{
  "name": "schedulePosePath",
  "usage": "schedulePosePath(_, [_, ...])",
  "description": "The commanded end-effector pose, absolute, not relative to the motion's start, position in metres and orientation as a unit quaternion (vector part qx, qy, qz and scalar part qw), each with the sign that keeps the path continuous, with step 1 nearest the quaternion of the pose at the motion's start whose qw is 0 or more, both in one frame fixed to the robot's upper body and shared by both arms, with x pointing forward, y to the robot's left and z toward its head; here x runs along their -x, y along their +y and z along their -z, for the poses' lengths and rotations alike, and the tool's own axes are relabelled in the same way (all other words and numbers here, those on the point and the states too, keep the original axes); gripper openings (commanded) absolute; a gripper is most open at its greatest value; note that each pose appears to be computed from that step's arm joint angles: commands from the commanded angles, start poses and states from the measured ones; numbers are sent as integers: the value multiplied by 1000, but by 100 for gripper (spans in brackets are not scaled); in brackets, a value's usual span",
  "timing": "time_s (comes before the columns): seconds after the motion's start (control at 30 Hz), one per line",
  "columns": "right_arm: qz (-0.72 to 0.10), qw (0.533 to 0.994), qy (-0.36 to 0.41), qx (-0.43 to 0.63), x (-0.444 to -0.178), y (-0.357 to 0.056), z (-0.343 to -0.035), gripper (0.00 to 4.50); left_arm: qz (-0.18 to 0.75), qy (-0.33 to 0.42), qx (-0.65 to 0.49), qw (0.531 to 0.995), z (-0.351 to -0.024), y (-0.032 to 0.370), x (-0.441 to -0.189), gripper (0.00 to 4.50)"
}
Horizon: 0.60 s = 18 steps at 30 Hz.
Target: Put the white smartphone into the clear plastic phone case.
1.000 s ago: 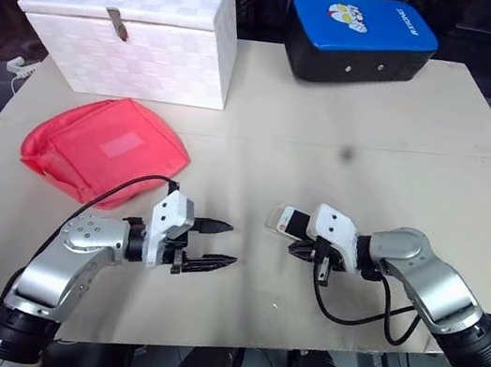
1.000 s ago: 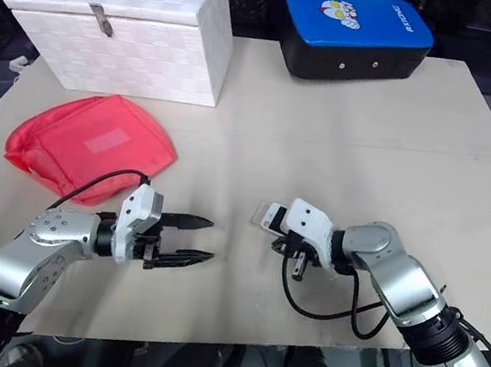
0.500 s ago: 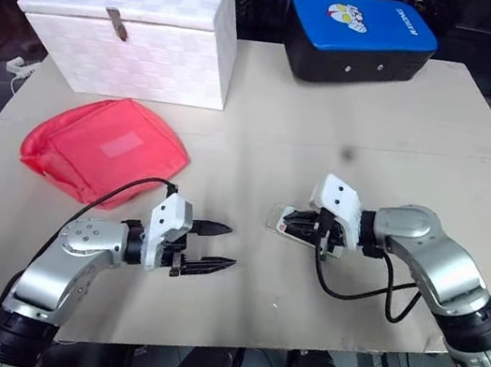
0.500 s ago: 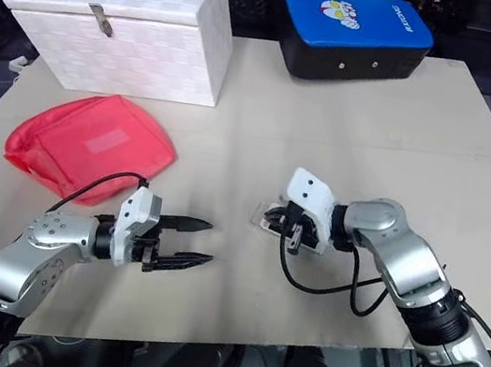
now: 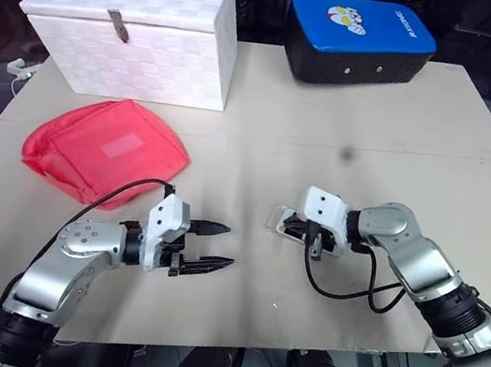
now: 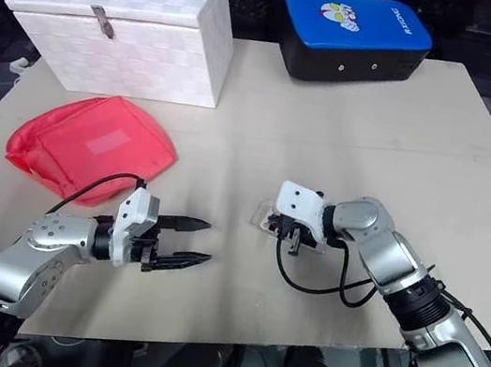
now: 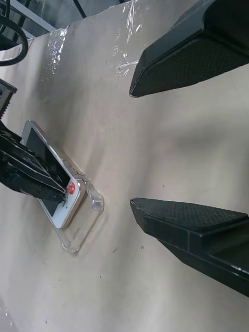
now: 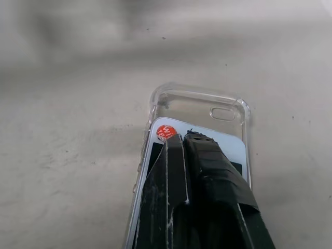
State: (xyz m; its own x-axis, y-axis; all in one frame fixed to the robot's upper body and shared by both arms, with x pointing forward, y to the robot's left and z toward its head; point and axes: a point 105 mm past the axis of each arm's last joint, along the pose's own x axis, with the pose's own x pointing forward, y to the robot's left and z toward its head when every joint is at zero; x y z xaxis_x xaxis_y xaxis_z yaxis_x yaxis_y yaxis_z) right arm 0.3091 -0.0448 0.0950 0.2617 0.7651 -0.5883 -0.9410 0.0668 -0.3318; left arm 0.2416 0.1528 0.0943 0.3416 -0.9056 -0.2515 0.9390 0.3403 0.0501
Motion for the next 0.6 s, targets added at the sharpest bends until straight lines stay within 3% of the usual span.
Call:
schedulePosePath(0.03, [-604,679,213,359,-294,-57,-39,7,564,78,-101,816,-98,154,-242,312])
schedulePosePath(0.17, [-584,709,184,350,-302,-53,-45,7,561,79,-103,817,-99,153,-245,312])
schedulePosePath(0.27, [-562,776,110,265,-314,-41,-91,7,548,77,-119,824,-100,149,-254,312])
schedulePosePath(0.4, [-560,795,48,228,-311,-41,-134,7,530,69,-123,836,-105,142,-267,312])
schedulePosePath(0.43, [-566,795,39,216,-305,-42,-146,0,532,66,-125,835,-107,138,-271,261])
schedulePosePath(0.47, [-571,793,34,209,-300,-43,-155,0,533,63,-123,834,-109,136,-274,260])
schedulePosePath(0.5, [-578,789,35,206,-293,-45,-160,0,537,64,-118,833,-111,133,-276,230])
schedulePosePath(0.6, [-597,773,61,204,-270,-51,-163,0,554,68,-123,820,-112,124,-280,114])
